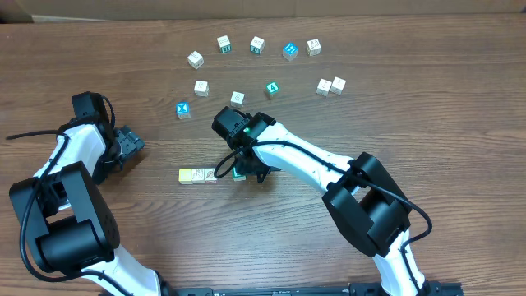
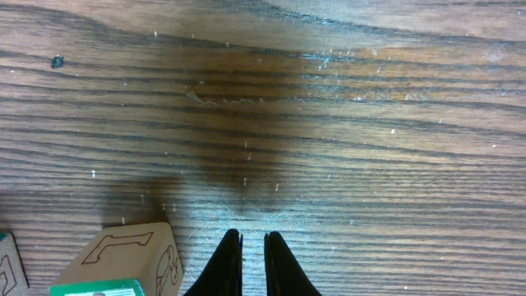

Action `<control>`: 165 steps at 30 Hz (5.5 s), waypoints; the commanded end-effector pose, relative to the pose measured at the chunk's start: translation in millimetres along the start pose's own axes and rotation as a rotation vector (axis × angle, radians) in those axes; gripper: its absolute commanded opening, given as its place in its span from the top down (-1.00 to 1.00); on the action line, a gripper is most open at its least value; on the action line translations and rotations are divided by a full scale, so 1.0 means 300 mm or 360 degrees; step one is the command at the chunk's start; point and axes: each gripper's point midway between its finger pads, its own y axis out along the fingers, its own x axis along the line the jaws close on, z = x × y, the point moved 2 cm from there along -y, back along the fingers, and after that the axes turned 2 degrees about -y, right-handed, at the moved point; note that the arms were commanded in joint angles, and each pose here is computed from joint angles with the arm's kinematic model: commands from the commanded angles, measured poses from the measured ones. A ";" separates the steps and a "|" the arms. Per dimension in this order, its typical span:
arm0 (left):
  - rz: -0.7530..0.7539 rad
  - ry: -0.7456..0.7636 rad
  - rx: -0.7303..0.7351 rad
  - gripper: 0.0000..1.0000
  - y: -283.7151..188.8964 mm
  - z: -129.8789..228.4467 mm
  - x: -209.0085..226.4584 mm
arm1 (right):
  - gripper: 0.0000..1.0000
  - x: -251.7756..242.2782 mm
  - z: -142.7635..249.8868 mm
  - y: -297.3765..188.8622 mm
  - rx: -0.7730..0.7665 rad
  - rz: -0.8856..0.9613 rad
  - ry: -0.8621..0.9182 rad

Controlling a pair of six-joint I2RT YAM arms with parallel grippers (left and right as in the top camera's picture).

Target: Form a horizontal line

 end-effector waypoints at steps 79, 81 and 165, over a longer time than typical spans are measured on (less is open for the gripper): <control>-0.0029 0.0016 0.0037 -0.99 0.021 0.024 0.003 | 0.81 -0.006 -0.007 -0.011 0.0073 -0.0147 0.0075; -0.0029 0.0016 0.0037 -0.99 0.021 0.024 0.003 | 0.81 0.008 -0.002 -0.008 0.0073 -0.0169 0.0066; -0.0029 0.0016 0.0037 -0.99 0.021 0.024 0.003 | 0.83 0.173 0.045 -0.033 0.0081 -0.0399 0.0175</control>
